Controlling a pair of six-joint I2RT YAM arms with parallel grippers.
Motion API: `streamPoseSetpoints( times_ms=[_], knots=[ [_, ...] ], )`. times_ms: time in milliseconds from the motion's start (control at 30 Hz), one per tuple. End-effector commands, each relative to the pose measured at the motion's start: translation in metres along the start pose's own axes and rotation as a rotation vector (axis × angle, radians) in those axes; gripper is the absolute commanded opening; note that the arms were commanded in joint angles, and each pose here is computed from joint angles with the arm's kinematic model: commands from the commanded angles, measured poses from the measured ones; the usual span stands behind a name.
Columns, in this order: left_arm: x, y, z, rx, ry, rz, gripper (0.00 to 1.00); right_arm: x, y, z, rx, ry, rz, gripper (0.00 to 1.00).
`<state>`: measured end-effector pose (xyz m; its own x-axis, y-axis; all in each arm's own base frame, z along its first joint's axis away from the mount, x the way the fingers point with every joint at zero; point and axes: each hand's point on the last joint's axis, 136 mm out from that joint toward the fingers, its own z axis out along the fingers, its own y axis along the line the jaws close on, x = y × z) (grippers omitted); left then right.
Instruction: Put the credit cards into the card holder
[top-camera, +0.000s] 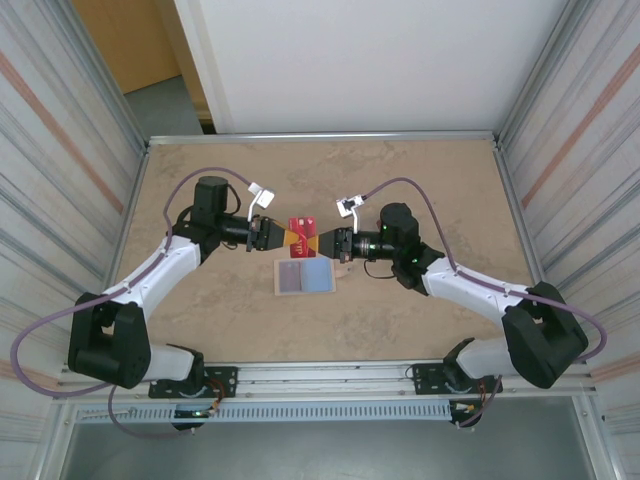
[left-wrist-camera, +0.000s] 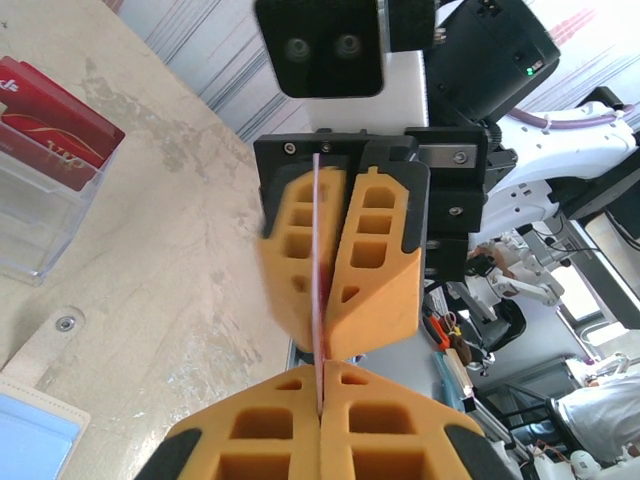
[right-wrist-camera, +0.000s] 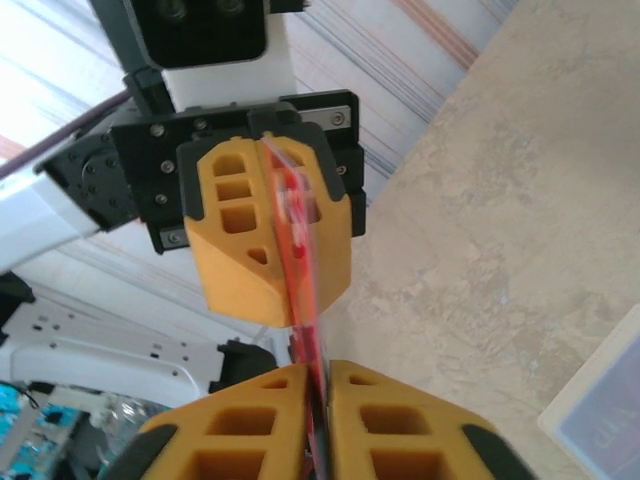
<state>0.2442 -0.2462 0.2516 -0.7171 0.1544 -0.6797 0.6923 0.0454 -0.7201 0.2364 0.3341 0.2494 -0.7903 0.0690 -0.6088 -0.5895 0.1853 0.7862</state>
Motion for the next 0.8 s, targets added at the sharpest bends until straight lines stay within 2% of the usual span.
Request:
streamPoseSetpoints(
  times_ms=[0,67,100,200,300,367,433,533,633,767],
  knots=[
    [0.002,-0.005,0.001,0.024,0.014,0.018,0.04,-0.012,0.01,-0.002,-0.018,-0.02,-0.042,0.0],
    [0.001,-0.005,-0.001,0.007,0.013,0.024,0.26,-0.012,0.004,-0.007,0.002,-0.032,-0.035,0.0],
    [-0.001,-0.004,-0.002,-0.004,0.01,0.025,0.32,-0.013,0.001,-0.01,0.013,-0.036,-0.031,0.0],
    [-0.004,0.003,-0.012,-0.068,-0.009,0.011,0.42,-0.011,-0.015,-0.019,0.064,-0.045,0.0,0.0],
    [-0.004,0.017,-0.025,-0.184,-0.022,-0.031,0.43,-0.003,-0.033,-0.027,0.137,-0.023,0.04,0.0],
    [0.007,0.036,-0.033,-0.317,-0.006,-0.083,0.41,0.004,-0.045,-0.031,0.192,-0.001,0.072,0.0],
    [0.02,0.051,-0.039,-0.42,0.023,-0.113,0.34,0.01,-0.059,-0.035,0.25,0.022,0.109,0.0],
    [0.042,0.079,-0.047,-0.545,0.089,-0.21,0.16,0.019,-0.073,-0.037,0.303,0.061,0.139,0.0],
    [0.062,0.106,-0.05,-0.613,0.126,-0.309,0.0,0.025,-0.085,-0.035,0.345,0.095,0.173,0.0],
    [0.074,0.126,-0.045,-0.628,0.161,-0.361,0.0,0.04,-0.109,-0.031,0.41,0.158,0.264,0.0]
  ],
)
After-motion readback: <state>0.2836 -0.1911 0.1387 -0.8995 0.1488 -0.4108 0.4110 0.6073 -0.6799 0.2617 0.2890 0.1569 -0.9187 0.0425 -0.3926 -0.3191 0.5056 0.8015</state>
